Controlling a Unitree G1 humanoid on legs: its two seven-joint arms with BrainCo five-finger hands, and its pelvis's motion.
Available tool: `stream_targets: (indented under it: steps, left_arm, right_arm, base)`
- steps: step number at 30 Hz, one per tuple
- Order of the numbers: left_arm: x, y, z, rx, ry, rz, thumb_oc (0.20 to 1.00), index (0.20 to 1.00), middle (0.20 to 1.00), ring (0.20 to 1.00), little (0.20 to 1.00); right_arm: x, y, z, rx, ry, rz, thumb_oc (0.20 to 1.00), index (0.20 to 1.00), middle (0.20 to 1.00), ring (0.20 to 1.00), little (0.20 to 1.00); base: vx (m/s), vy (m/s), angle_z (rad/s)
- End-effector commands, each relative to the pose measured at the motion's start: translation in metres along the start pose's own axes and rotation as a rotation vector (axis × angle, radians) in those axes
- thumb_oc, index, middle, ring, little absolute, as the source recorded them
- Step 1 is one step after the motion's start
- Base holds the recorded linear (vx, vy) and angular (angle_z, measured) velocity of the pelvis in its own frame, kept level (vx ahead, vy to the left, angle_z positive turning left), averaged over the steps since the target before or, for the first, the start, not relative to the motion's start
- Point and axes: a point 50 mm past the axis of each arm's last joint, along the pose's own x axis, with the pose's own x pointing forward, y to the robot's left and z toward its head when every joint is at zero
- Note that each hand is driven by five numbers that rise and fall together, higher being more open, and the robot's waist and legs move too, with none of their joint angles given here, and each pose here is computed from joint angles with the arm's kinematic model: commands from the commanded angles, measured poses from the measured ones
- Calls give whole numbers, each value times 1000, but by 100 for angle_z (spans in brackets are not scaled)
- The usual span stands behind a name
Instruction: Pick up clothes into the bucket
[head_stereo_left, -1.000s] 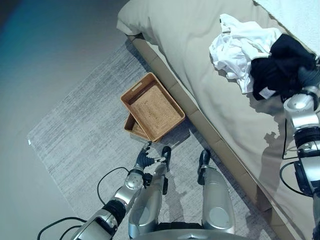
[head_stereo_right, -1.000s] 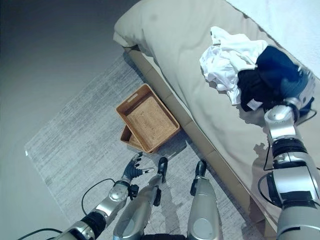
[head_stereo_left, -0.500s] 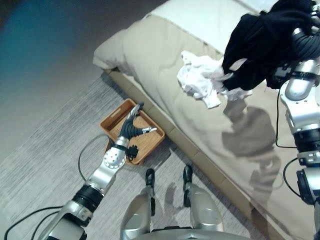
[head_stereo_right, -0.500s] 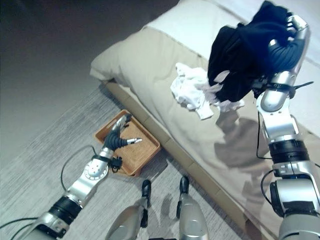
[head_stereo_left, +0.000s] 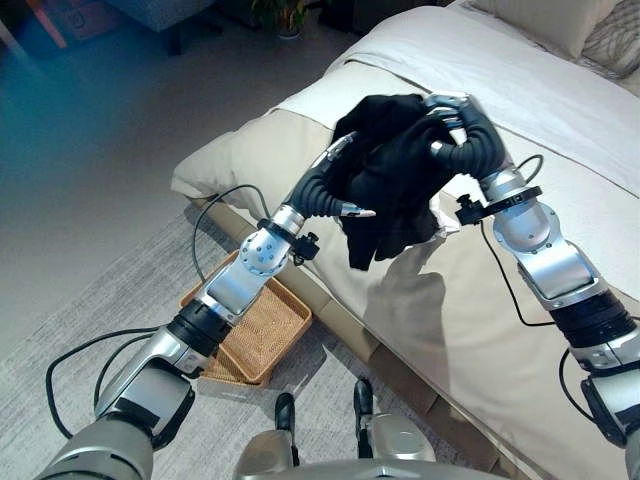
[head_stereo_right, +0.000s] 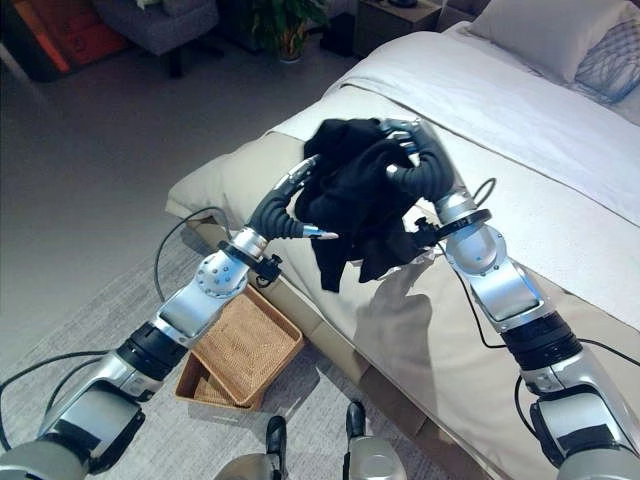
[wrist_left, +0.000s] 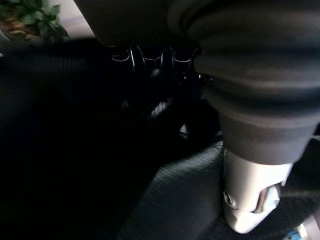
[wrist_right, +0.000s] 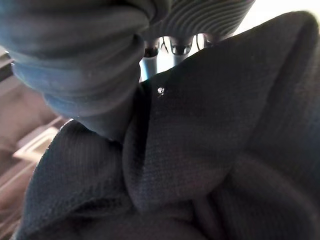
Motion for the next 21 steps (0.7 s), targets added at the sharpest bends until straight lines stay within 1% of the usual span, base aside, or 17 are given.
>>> stream_targets:
  steps: [1,10,14,15,16,20,21]
  left_arm:
    - [11,-13,-7,51,25,-52,1000,1000,1000,1000,1000]
    - [11,-24,-16,43,73,-82,1000,1000,1000,1000,1000]
    - [12,-29,-13,-3,67,-113,1000,1000,1000,1000,1000]
    - [12,-30,-12,-28,65,-122,460,460,460,460,460]
    - [11,-30,-12,-50,65,-124,200,200,200,200,200]
    - [6,-24,-14,-53,71,-101,200,200,200,200,200]
    - [3,-22,-16,-49,80,-90,200,200,200,200,200]
  right_arm:
    - [8,6,39,125,-208,46,200,200,200,200,200]
    - [7,29,83,366,-400,176,200,200,200,200,200]
    - [7,34,93,415,-442,203,200,200,200,200,200]
    - [6,34,95,419,-446,206,200,200,200,200,200]
    - [5,34,95,428,-450,207,200,200,200,200,200]
    - [2,35,97,451,-455,221,200,200,200,200,200]
    - [0,33,97,449,-458,219,420,420,420,420,420]
  base:
    - [0,0,0]
    - [5,-7,-4]
    - [0,0,0]
    - [0,0,0]
    - [0,0,0]
    - [0,0,0]
    - [0,0,0]
